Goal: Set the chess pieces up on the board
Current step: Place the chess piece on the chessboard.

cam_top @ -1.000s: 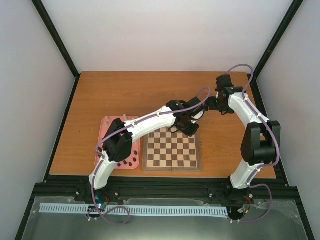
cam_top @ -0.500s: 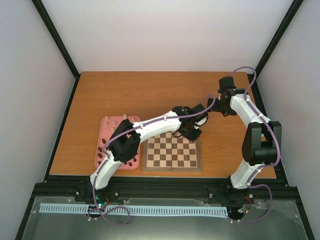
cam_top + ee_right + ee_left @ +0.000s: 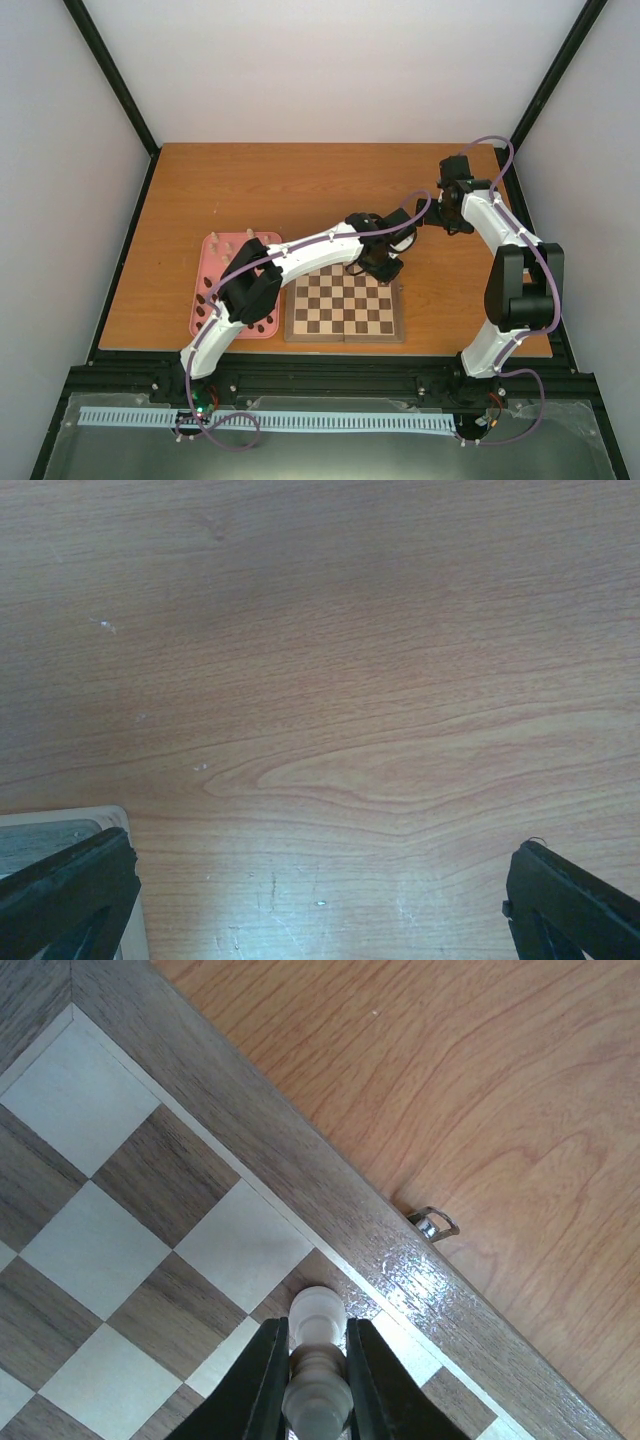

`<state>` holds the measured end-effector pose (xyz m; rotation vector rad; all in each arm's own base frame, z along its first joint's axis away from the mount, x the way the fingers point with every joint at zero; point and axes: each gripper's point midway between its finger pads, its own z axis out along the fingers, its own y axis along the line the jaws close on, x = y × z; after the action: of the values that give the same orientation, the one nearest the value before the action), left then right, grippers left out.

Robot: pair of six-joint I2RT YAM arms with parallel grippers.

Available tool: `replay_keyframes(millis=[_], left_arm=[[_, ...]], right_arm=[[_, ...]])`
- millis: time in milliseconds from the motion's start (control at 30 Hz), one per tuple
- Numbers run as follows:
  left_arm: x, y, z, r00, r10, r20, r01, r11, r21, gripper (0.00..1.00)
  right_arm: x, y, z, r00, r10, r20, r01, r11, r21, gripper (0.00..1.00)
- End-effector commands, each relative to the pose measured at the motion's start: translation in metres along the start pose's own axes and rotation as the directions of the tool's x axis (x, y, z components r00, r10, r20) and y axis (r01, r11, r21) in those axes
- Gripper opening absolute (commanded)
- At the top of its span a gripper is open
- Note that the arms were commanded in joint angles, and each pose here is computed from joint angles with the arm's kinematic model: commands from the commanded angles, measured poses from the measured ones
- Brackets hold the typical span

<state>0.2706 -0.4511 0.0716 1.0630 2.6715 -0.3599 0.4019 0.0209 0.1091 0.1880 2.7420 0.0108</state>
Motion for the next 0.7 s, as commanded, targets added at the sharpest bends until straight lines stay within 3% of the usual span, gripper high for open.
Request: replay_keyframes(millis=[0, 667], left_arm=[[-0.0043, -0.0094, 0.0013, 1.000, 0.017, 0.007, -0.017, 1.000, 0.013, 0.01], [0.0027, -0.0050, -0.0001, 0.999, 0.031, -0.016, -0.031, 0.999, -0.008, 0.42]], right_arm=[[-0.0065, -0.0030, -0.0098, 0.999, 0.006, 0.039, -0.006, 1.000, -0.008, 1.00], [-0.0072, -0.0017, -0.0110, 0.999, 0.007, 0.039, -0.006, 1.000, -0.019, 1.00]])
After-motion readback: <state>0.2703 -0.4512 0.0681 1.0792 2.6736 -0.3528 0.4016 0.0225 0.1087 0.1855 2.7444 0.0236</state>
